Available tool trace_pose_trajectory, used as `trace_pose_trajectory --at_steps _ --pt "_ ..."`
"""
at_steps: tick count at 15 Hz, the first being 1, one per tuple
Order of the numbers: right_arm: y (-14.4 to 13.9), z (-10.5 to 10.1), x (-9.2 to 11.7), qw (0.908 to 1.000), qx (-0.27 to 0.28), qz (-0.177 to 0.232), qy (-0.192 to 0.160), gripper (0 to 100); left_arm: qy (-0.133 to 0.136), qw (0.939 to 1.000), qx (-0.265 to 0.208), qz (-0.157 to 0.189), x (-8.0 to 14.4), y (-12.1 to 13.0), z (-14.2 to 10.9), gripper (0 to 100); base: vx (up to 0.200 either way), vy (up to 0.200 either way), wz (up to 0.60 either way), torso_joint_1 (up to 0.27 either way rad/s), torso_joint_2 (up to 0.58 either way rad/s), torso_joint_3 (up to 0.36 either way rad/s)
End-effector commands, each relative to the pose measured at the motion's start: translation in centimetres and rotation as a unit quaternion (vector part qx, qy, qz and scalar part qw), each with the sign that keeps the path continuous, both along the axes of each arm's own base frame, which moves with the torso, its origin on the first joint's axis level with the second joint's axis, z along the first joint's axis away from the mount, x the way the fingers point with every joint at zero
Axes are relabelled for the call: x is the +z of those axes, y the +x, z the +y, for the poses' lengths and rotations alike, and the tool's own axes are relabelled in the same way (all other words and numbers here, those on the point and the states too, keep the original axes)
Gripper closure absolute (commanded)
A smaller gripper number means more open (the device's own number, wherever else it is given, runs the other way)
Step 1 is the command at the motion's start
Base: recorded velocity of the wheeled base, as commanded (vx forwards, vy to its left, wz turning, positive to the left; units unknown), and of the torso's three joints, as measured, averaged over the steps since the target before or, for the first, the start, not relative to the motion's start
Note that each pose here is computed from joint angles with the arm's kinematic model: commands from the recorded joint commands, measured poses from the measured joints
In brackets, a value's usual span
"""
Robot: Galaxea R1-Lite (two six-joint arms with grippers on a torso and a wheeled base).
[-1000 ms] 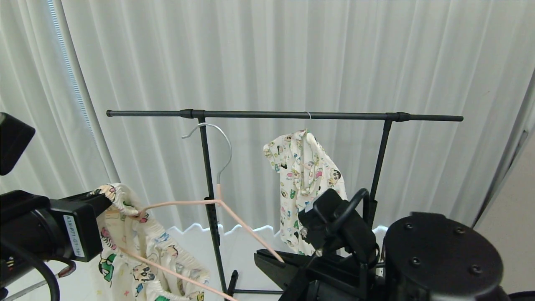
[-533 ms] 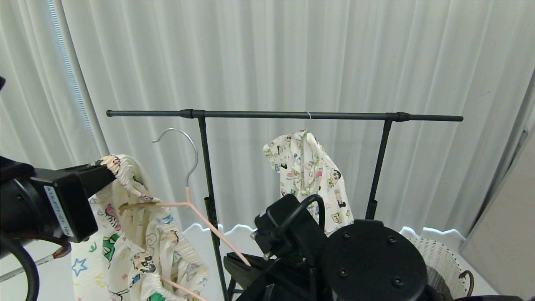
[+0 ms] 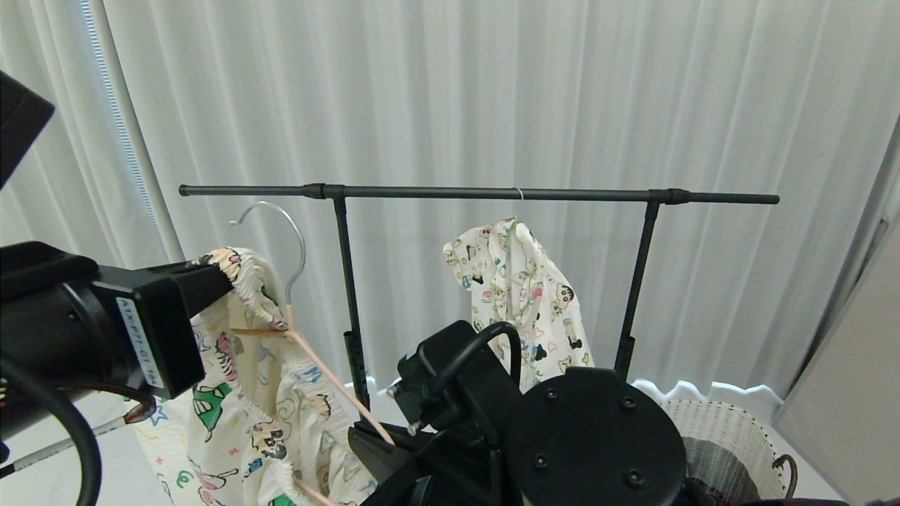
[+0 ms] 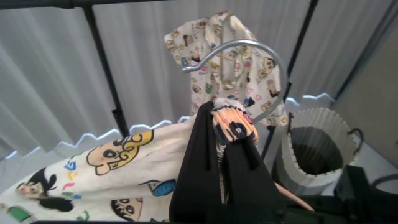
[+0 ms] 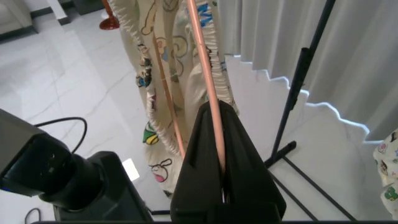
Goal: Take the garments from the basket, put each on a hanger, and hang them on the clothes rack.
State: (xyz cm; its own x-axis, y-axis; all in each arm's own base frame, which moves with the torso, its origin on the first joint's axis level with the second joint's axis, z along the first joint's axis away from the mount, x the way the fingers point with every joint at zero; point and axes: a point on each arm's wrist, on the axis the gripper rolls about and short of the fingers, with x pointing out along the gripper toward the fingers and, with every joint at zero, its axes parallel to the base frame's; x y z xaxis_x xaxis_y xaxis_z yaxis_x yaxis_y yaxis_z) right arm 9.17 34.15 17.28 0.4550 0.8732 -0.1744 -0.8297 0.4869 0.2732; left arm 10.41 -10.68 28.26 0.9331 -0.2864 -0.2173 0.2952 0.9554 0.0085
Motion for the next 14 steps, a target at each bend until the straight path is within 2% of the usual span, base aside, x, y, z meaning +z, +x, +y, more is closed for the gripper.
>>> trace_pose_trajectory --at_steps 1,7,8,14 --pt "0.2 -0.4 0.7 0.9999 -0.005 -0.003 0.011 100 0.004 1.0 0.007 0.001 -0.1 0.1 -0.1 100 0.0 0.0 0.0 0.0 0.0 0.0" --pt "0.5 -0.3 2.9 0.9983 -0.031 -0.016 0.047 100 0.007 0.9997 -0.025 0.0 -0.2 -0.7 -1.1 100 0.0 0.0 0.0 0.0 0.0 0.0" --pt "0.5 -0.2 3.2 0.998 -0.031 -0.018 0.052 100 0.012 0.9997 -0.02 0.002 -0.3 -0.6 -1.3 0 0.0 0.0 0.0 0.0 0.0 0.0" --pt "1.1 -0.9 4.7 0.9948 -0.052 -0.03 0.082 100 0.009 0.9999 -0.011 -0.004 -0.1 -0.7 -1.1 0 0.0 0.0 0.0 0.0 0.0 0.0"
